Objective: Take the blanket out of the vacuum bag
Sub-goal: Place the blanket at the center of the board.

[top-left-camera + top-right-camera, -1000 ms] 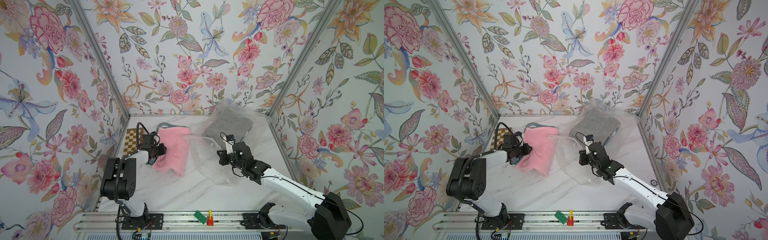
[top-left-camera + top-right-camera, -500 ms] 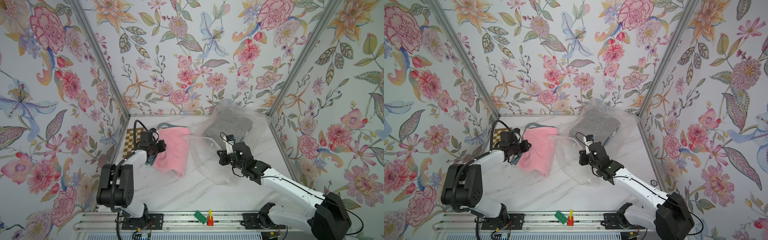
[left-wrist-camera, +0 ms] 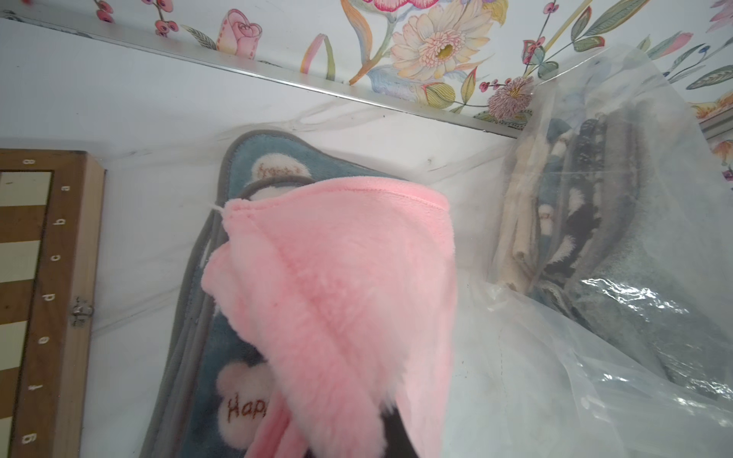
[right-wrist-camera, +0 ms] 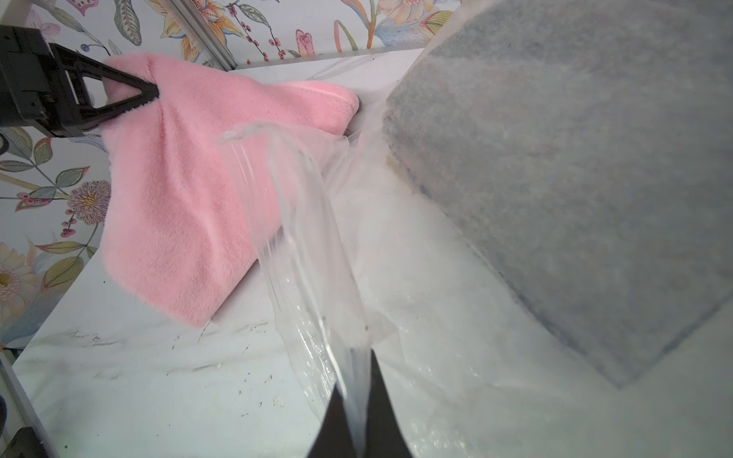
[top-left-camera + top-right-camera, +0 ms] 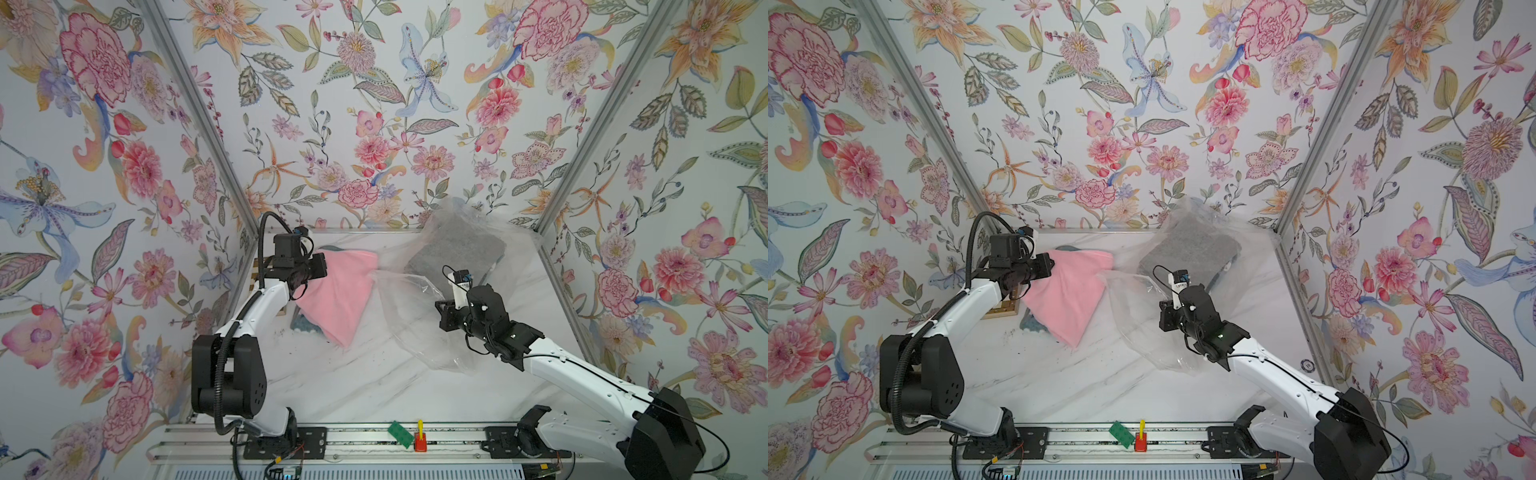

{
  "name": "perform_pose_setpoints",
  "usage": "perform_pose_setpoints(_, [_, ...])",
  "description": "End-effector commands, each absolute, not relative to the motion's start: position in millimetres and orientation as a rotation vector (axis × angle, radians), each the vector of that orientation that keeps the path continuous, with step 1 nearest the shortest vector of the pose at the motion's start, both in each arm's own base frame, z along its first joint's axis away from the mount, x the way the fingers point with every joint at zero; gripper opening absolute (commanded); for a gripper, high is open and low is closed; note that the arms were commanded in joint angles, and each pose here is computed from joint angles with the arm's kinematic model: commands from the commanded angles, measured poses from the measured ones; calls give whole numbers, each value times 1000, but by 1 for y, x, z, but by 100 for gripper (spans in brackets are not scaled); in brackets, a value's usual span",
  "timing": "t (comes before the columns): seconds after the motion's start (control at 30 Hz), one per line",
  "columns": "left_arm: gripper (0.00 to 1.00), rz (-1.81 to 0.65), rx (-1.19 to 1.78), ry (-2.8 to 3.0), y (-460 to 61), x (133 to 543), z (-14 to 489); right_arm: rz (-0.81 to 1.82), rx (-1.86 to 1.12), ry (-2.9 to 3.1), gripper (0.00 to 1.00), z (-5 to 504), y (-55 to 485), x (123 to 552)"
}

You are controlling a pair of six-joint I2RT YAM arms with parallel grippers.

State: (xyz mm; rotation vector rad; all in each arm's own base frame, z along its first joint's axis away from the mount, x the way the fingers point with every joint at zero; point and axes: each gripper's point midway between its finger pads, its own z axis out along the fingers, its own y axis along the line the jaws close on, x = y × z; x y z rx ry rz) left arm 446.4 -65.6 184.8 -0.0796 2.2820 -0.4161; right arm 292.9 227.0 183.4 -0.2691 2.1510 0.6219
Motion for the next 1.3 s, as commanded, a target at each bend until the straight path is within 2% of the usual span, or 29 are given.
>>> perform_pose_setpoints(0.0, [0,-241,-89,2337,-45,439,177,615,-244,2147,0,183,221,292])
perform_pose_setpoints(0.17, [2,-183,-104,2395,-38,436,141,620,-245,2153,0,181,223,294])
perform_pose_setpoints(0.23, [20,-228,-92,2434,-44,434,121,622,-246,2155,0,181,224,294])
perform_pose_setpoints(0.3, [49,-274,-93,2451,-50,430,107,626,-246,2155,0,182,225,294])
perform_pose_setpoints(0.37, [67,-237,-104,2459,-45,427,102,625,-244,2154,0,182,224,294])
perform_pose_setpoints(0.4, [75,-191,-118,2459,-38,423,102,621,-245,2158,0,181,223,293])
perform_pose_setpoints(0.47, [82,-94,-148,2452,-24,415,106,613,-243,2160,0,180,221,293])
perform_pose_setpoints(0.67, [80,-75,-196,2282,-14,382,150,626,-238,2163,0,173,223,294])
perform_pose_setpoints(0.77, [75,-170,-183,2167,-23,375,175,643,-249,2169,0,172,228,296])
perform_pose_setpoints(0.83, [74,-293,-126,2077,-41,377,192,651,-251,2168,0,172,231,298])
perform_pose_setpoints(0.9, [81,-351,-99,2048,-50,388,205,664,-257,2167,0,173,234,298])
perform_pose_setpoints(1.0, [87,-284,-124,2074,-43,420,214,665,-262,2170,0,173,236,298])
perform_pose_setpoints(1.27, [90,-48,-224,2134,-13,504,182,642,-246,2180,0,168,230,298])
